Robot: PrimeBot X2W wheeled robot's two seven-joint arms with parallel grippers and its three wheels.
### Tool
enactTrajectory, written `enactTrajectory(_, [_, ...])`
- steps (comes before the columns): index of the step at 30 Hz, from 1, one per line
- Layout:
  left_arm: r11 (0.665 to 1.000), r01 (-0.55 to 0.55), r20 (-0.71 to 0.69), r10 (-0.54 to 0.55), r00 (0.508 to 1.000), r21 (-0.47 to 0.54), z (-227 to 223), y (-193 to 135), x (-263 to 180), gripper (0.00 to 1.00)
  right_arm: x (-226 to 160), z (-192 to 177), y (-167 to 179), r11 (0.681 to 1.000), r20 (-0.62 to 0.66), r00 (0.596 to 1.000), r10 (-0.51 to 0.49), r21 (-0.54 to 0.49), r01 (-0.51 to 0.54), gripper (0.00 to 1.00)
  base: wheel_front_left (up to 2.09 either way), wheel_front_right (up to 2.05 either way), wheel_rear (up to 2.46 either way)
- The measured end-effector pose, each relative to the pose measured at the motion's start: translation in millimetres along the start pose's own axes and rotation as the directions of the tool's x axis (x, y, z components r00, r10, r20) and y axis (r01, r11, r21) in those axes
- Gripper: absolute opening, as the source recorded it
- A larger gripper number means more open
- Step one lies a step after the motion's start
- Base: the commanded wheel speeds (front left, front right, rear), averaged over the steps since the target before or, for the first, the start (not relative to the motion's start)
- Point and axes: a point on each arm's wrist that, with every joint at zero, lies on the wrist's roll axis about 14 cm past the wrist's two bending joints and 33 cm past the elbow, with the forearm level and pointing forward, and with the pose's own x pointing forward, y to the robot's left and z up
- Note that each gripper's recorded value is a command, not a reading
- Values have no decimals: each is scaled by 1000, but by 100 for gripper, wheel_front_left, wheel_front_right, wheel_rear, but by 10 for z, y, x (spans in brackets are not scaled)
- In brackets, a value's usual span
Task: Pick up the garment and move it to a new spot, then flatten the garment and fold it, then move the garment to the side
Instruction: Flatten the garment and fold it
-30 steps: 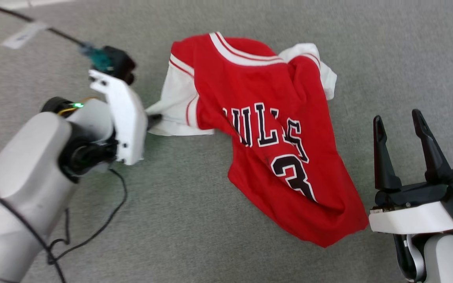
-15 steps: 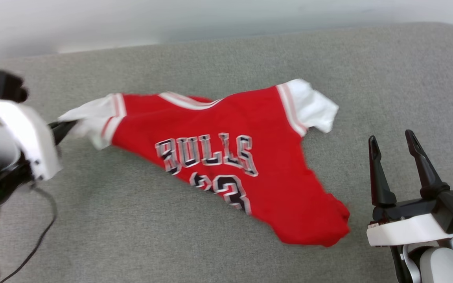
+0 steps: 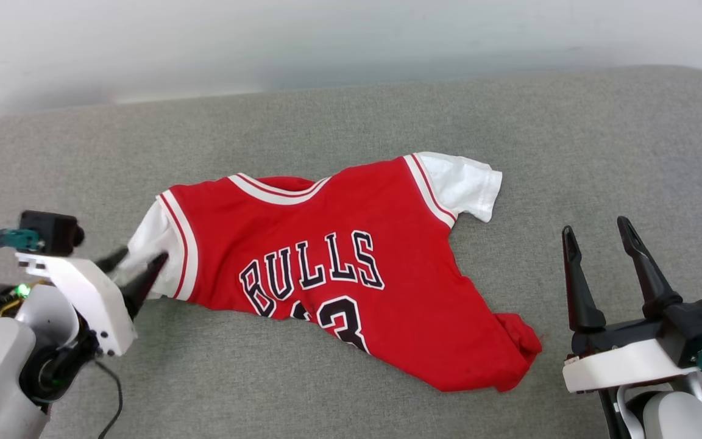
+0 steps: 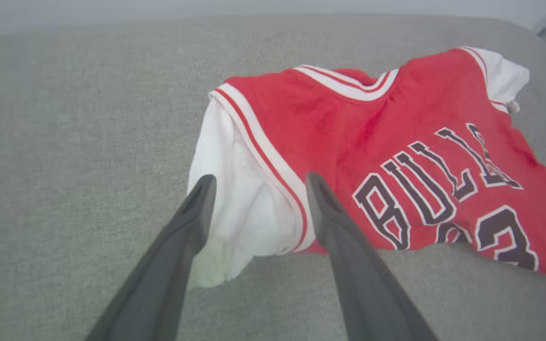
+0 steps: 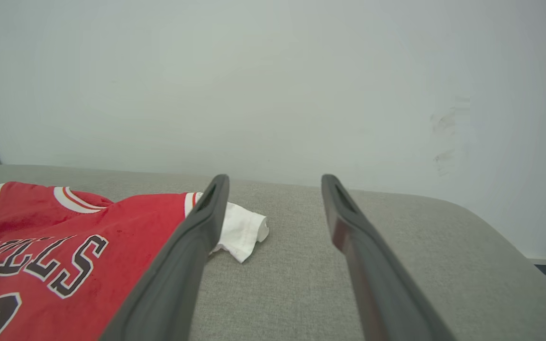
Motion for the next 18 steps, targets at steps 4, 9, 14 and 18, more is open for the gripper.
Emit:
enactTrajectory(4, [999,-31,226,26,974,16,350,-8,-86,100,-13,47,32,1000,11,1000,10,-7,-10,100,0,0,0])
enactTrajectory(9, [996,-33,481,-12,877,84,656,-198,-340,100,-55,94,68,1000,21,1000,18,-7,-18,100,0,0,0])
enactTrajectory(14, [993,-85,539,24,842,88,474,-331,-549,100,-100,167,69,1000,39,999,17,-8,-17,100,0,0,0])
enactTrajectory(18, [989,-137,662,65,747,56,654,-468,-849,100,-135,149,79,1000,32,999,19,-12,-19,100,0,0,0])
